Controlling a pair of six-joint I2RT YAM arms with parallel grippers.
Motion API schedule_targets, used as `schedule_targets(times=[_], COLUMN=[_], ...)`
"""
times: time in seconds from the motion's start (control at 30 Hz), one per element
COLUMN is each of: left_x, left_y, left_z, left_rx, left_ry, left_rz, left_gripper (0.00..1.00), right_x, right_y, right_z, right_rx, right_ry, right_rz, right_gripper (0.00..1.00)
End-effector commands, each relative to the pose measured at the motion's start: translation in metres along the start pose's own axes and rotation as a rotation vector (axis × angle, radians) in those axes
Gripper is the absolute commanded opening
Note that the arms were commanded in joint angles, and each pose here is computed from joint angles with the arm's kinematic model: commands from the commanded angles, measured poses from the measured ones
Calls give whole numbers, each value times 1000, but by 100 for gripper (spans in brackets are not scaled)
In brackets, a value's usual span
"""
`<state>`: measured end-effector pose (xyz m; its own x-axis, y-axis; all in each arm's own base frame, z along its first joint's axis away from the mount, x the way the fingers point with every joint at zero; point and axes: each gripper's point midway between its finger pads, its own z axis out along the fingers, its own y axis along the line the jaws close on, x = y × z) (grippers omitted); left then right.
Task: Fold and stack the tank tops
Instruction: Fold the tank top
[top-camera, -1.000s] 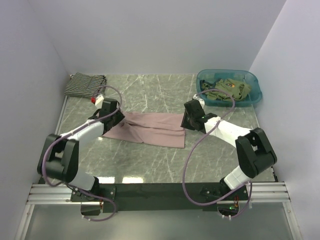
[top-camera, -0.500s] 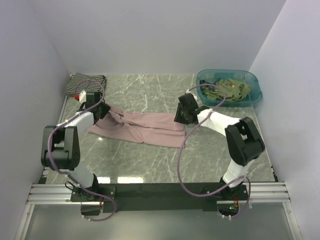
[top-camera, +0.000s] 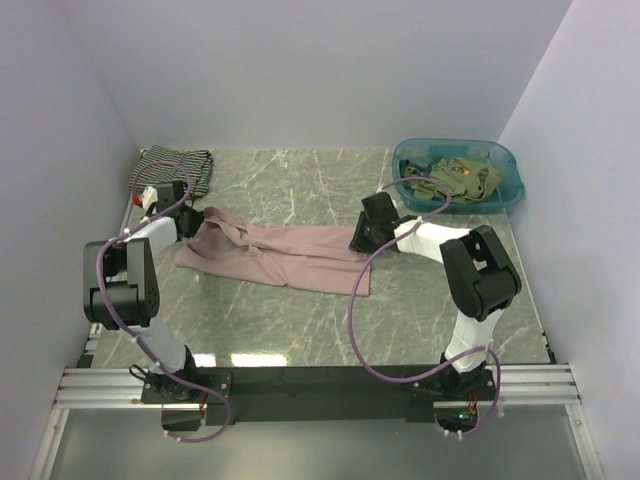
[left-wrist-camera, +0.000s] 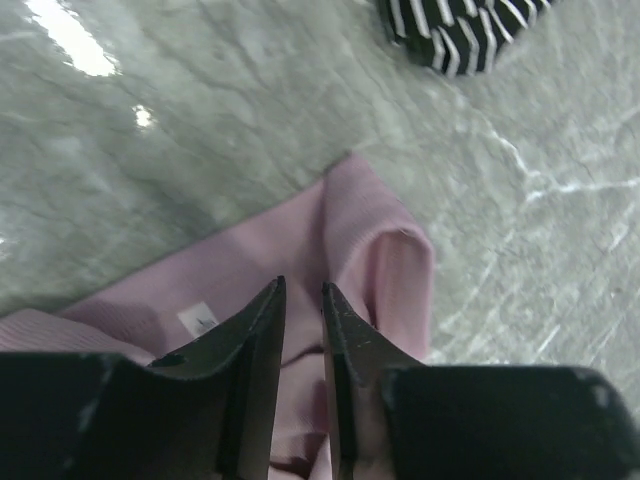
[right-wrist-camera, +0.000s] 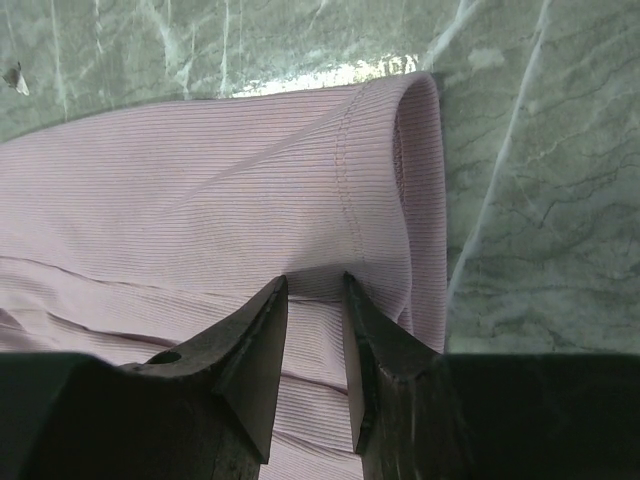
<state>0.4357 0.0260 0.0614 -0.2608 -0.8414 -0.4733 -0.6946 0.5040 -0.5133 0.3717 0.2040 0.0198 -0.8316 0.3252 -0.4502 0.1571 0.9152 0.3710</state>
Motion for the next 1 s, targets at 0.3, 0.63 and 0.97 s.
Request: schedule_targets(times=[0.3, 0.63, 0.97], left_x=[-26, -32, -1], left_y=[-17, -66, -100], left_z=[-10, -37, -21], left_rx=[68, 236, 236], left_ry=[-19, 22, 113], left_rz=[-24, 22, 71], left_gripper=[27, 53, 56], right_x=[14, 14, 14], right_y=[-49, -72, -72], right_z=[4, -5, -4], right_rx=[104, 173, 171], right_ry=[28, -10, -13], right_rz=[50, 45, 49], right_gripper=[36, 35, 35])
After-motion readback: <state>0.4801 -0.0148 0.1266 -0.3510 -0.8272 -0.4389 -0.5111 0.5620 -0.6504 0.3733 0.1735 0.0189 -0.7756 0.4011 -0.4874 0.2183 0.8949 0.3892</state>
